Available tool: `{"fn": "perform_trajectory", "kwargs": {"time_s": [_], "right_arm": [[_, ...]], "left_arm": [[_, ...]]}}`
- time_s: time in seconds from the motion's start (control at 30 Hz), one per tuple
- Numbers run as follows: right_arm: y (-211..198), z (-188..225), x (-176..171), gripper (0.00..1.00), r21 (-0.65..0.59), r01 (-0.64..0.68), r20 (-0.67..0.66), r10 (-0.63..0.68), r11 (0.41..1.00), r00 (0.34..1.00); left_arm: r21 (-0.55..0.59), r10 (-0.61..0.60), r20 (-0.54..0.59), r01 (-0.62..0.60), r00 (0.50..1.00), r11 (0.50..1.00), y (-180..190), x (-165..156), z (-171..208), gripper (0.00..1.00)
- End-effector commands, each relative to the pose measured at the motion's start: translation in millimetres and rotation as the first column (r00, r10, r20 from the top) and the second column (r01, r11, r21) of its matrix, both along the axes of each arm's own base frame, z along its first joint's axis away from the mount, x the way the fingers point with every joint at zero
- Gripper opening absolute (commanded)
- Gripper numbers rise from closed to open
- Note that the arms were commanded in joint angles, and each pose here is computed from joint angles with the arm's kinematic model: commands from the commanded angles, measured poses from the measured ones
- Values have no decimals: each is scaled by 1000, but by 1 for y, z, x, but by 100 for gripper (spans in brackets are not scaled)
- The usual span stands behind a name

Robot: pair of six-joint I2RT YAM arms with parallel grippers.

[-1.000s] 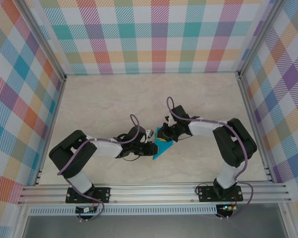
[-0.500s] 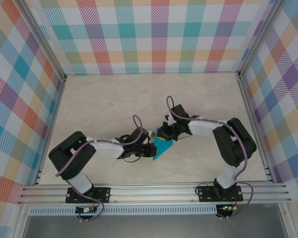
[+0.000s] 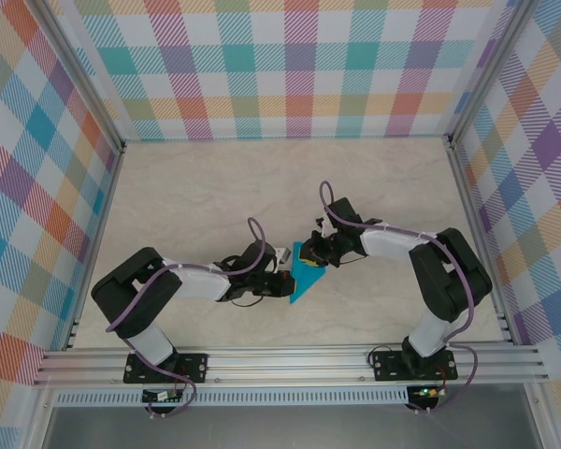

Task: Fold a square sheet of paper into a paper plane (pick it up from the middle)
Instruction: Fourth fold the wing at the center of the table.

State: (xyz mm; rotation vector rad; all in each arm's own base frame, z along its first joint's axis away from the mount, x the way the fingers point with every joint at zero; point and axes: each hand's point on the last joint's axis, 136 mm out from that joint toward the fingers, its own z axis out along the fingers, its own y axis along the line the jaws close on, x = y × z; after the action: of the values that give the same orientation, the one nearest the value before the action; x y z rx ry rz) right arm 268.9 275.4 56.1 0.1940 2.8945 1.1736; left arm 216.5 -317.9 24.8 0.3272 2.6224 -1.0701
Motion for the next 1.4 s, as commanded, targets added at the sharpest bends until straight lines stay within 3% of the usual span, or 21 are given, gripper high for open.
{"fn": "perform_trajectory", "kwargs": {"time_s": [0.0,0.13,0.33,0.77,0.97,1.1,1.37], "right_arm": [[2,12,-6,14,51,-28,14,27,998,1000],[13,18,-8,11,121,-60,9,59,991,998],[19,8,-2,10,128,-54,-18,57,990,998],[9,-27,10,9,5,2,-65,-2,1000,998],[-4,-17,5,10,-37,18,-28,-19,999,999],[-4,1,1,14,-5,2,13,-2,1000,1000],[15,4,-6,15,123,-55,-36,59,991,998]], "left_arm": [[-55,-11,-31,9,999,998,-1,-1,-2,0],[-78,-3,-58,-1,998,997,-1,-1,-3,0],[-82,16,-87,-23,996,996,4,-1,-7,0],[-55,55,-212,-68,976,996,11,2,-30,0],[-83,35,-232,-56,972,995,9,2,-27,0],[-97,9,-244,-34,970,995,6,2,-24,0],[-93,13,-275,-40,961,995,3,3,-31,0]]}}
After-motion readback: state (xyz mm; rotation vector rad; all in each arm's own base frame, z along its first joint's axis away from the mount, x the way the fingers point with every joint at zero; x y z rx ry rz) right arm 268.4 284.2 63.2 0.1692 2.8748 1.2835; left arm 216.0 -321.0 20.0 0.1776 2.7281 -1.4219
